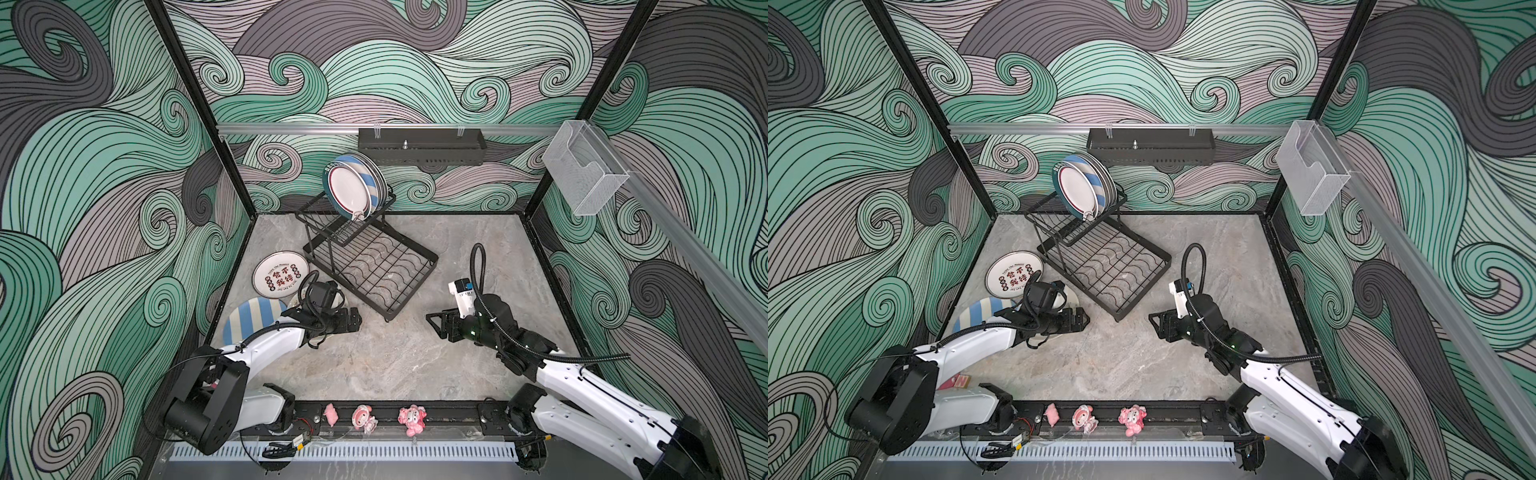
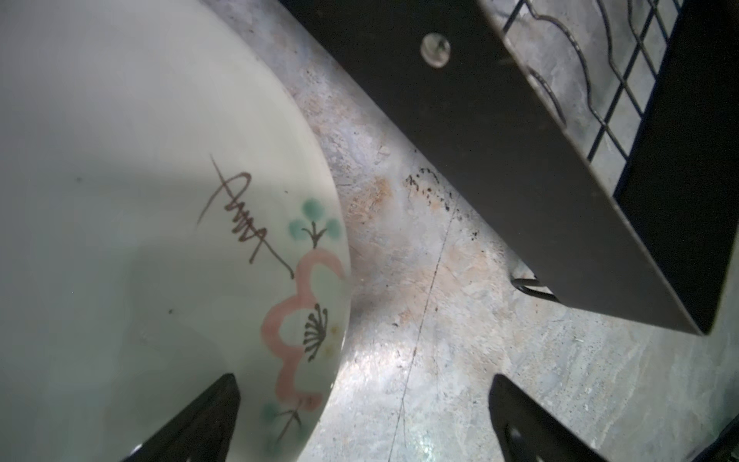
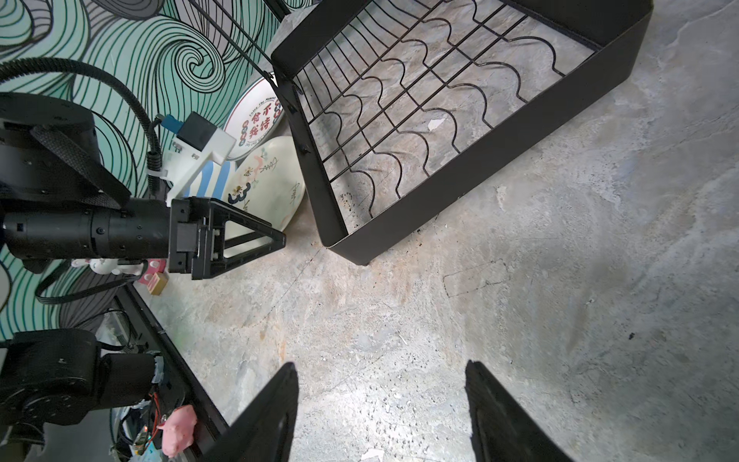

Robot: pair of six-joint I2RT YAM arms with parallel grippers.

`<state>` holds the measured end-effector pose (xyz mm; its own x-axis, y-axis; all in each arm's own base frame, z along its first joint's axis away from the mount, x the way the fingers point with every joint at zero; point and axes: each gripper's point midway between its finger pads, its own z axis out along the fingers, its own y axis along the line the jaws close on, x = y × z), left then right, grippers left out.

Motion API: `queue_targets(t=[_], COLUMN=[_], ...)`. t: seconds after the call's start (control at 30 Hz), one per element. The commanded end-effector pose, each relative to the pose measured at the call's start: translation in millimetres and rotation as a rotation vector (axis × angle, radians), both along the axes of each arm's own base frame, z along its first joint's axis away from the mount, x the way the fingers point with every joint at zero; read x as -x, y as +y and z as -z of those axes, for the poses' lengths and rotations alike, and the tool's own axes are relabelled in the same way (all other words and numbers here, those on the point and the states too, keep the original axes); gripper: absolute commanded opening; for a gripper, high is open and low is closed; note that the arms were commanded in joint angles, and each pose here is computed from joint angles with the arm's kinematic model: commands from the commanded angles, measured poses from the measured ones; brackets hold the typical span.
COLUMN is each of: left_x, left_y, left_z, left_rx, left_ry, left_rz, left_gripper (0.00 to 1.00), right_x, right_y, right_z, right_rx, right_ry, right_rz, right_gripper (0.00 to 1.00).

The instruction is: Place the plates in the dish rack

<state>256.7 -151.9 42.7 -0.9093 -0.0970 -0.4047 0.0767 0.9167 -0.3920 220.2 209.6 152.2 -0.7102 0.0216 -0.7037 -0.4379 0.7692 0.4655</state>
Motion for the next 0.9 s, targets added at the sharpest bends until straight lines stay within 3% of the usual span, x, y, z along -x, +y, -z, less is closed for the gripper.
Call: queue_targets(t=[0.0,0.43,0.67,0.87], left_x=[11,50,70,90], left_y=[-13,-49,-94,-117], left_z=[2,5,-3,-10], left_rx=[0.014,0.058,0.12,0.025], left_ry=[0.031,0.11,0.124,0.103], left_rz=[0.073,0.254,0.385,0.523], left_gripper=[0.99,0.99,0.99,0.98], right_x=[-2,-5,7,19], right_y=[4,1,23,46], right_z=[-1,12,43,63], right_rx=[-0.033,0.007,-0.034,-0.148], right_ry=[0.012,0.066,0.266,0.401], right_rz=[-0.003,0.016,-0.056,-0.099], right_gripper=[0.67,0.67,0.68,0.71])
